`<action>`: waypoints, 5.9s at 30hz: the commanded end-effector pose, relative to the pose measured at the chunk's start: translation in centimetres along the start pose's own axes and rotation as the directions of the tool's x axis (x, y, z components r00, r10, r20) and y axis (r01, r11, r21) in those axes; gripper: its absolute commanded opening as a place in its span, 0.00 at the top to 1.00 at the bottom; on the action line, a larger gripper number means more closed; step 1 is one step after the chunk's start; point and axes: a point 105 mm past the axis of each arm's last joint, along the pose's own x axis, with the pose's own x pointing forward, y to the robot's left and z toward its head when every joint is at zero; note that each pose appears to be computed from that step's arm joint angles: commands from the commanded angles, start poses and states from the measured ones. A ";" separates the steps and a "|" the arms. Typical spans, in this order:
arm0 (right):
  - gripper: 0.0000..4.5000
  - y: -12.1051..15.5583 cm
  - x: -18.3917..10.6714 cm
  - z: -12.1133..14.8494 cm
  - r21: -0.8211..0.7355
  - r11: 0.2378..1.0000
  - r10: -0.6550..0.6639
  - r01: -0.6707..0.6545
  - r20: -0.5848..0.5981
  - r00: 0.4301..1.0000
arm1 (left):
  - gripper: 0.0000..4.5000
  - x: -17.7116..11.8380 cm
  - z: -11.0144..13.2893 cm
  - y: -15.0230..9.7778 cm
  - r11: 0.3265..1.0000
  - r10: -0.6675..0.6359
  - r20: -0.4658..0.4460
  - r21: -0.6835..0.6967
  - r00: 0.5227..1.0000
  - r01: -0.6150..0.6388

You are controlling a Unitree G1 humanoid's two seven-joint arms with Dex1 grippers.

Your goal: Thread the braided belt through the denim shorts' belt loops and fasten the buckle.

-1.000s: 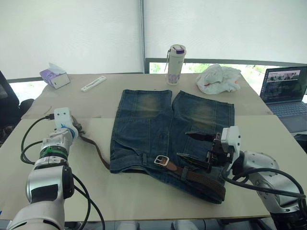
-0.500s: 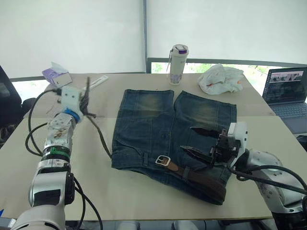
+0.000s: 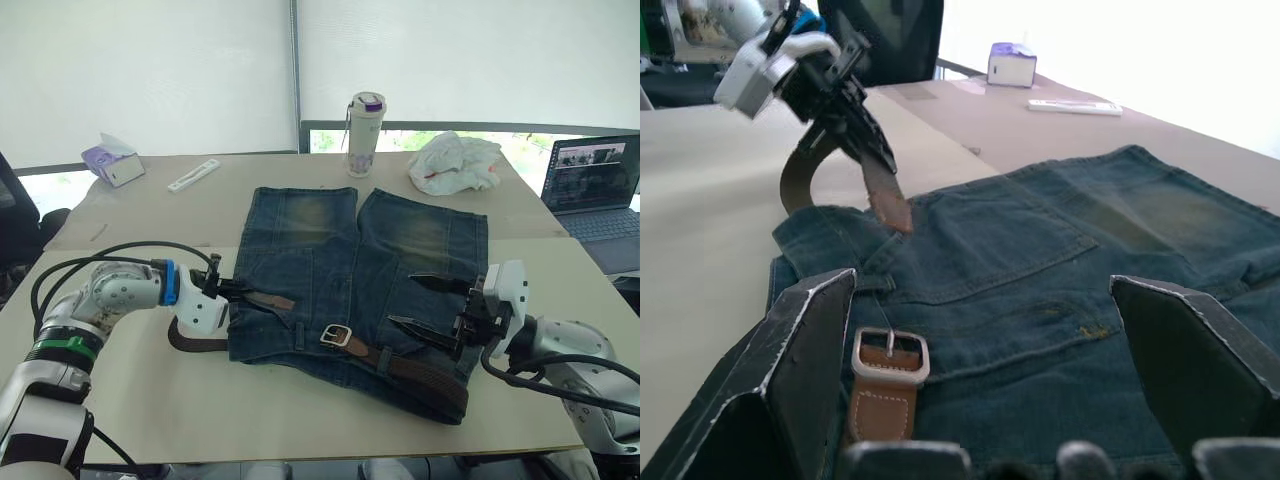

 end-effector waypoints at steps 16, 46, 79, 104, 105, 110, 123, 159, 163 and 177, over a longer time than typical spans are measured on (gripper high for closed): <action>0.00 1.6 1.9 0.8 -0.009 0.999 0.045 -0.045 0.057 0.997 | 0.98 -0.9 2.3 -2.6 0.984 0.166 -0.141 0.086 0.976 -0.155; 0.00 2.4 7.4 0.4 0.726 0.688 -0.036 -0.003 0.039 0.999 | 0.98 1.4 5.7 4.4 0.848 0.530 -0.056 0.053 0.846 -0.527; 1.00 0.9 10.2 1.6 0.876 0.480 -0.136 0.057 0.010 0.991 | 0.39 2.2 6.9 2.5 0.840 0.528 0.068 -0.190 0.847 -0.508; 1.00 0.6 10.7 2.7 0.825 0.565 -0.163 -0.017 0.132 0.978 | 0.00 1.9 7.4 2.6 -0.641 0.640 -0.141 -0.641 0.756 0.422; 1.00 0.7 10.7 2.6 0.825 0.565 -0.161 -0.016 0.130 0.978 | 0.00 2.1 7.3 2.8 -0.647 0.645 -0.156 -0.631 0.748 0.427; 1.00 0.8 10.4 2.5 0.824 0.566 -0.158 -0.015 0.126 0.979 | 0.00 1.9 7.0 4.3 -0.634 0.692 -0.191 -0.621 0.696 0.461; 1.00 1.0 10.4 2.5 0.824 0.566 -0.144 -0.028 0.132 0.981 | 0.80 2.4 6.6 4.0 -0.670 0.661 -0.217 -0.602 0.718 0.435; 1.00 2.7 9.6 2.3 0.842 0.533 -0.040 -0.087 0.127 0.991 | 0.98 1.3 8.1 3.5 -0.599 0.696 -0.001 -0.552 0.718 0.580; 1.00 2.9 9.5 1.9 0.826 0.560 -0.025 -0.066 0.097 0.995 | 0.98 1.4 7.9 3.1 -0.607 0.681 -0.004 -0.563 0.732 0.561; 0.36 3.2 3.7 -1.0 0.394 0.919 0.018 0.026 -0.106 0.994 | 1.00 -3.2 6.4 -1.4 -0.602 0.498 -0.038 -0.734 0.866 0.314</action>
